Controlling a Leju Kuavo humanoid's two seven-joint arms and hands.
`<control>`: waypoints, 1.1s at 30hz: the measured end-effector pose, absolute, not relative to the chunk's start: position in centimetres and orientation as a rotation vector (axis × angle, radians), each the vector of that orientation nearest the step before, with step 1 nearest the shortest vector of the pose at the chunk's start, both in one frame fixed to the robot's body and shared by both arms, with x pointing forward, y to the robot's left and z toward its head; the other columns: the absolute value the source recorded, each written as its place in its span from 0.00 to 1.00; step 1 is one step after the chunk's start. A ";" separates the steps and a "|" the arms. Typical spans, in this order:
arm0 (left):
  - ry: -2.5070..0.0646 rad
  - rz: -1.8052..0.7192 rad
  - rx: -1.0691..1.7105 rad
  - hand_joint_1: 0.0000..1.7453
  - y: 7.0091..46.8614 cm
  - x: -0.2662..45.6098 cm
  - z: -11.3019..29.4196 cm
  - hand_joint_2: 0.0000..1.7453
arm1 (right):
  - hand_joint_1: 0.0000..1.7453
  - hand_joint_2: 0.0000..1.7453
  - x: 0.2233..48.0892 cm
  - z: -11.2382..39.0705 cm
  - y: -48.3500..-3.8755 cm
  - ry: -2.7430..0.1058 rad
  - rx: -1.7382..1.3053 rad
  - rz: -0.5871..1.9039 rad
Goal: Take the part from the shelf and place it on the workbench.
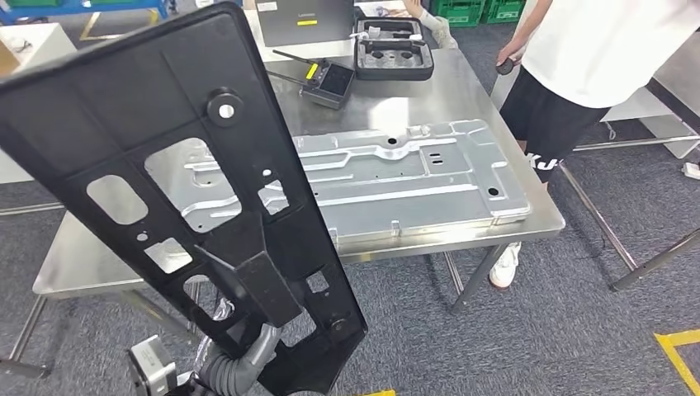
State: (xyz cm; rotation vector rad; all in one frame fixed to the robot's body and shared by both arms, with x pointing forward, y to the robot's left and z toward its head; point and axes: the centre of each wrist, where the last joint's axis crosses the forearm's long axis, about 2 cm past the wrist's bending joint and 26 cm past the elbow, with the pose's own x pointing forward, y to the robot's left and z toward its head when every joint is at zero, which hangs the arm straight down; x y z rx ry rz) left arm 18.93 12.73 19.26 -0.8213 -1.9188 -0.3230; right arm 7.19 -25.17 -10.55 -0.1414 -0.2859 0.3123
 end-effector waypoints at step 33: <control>-2.221 -0.505 -0.082 1.00 6.7 32.5 27.4 1.00 | 0.00 0.00 11.8 -9.5 -24.0 -0.305 -0.120 0.638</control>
